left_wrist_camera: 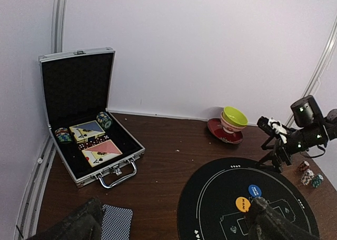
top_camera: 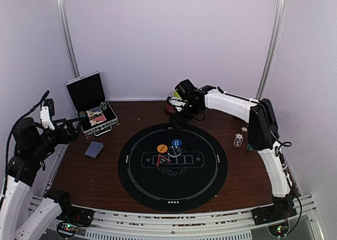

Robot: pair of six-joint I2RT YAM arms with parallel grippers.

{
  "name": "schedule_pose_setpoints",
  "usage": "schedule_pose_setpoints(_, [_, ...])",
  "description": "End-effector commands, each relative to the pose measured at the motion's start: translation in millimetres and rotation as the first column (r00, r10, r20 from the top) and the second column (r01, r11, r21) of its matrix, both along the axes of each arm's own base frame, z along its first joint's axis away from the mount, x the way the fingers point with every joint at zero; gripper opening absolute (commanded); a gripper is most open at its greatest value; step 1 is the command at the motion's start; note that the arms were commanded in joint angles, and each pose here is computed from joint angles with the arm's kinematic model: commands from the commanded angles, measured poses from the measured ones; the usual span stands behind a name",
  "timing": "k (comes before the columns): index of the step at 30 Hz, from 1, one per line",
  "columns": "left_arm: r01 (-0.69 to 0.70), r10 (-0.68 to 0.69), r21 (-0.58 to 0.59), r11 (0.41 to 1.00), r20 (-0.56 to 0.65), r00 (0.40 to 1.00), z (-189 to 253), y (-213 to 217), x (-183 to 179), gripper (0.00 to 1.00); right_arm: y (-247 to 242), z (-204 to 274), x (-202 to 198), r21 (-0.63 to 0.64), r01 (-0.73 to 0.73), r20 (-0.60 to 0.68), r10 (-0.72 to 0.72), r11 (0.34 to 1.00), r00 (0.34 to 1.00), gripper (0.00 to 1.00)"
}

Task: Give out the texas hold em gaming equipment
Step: Move the poker table mat to the center of the board.

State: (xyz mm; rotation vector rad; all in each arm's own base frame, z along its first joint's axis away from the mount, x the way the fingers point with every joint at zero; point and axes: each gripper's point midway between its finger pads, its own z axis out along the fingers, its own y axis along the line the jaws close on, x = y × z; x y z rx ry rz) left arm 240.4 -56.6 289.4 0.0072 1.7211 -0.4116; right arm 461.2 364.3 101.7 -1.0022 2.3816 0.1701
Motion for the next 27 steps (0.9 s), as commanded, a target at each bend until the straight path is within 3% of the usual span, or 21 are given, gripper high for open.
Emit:
schedule_pose_setpoints(1, [-0.022, 0.022, 0.007, 1.0, 0.048, 0.999, 8, 5, 3, 0.98, -2, -12, 26, -0.034, 0.055, 0.067, -0.053, 0.998, 0.996, 1.0])
schedule_pose_setpoints(7, [-0.03, 0.03, 0.006, 1.0, 0.045, 0.999, 7, 7, 4, 0.98, -2, -24, 57, 0.0, 0.118, 0.128, -0.117, 0.993, 0.985, 1.0])
schedule_pose_setpoints(12, [-0.029, 0.029, 0.006, 1.0, 0.043, 0.999, 7, 7, 4, 0.98, -12, -27, 80, 0.149, 0.185, 0.065, -0.196, 0.971, 0.978, 1.0])
schedule_pose_setpoints(27, [-0.036, 0.036, 0.002, 0.999, 0.042, 0.998, 7, 8, 4, 0.98, -7, -83, 61, 0.174, 0.071, -0.106, -0.053, 0.982, 0.993, 0.97])
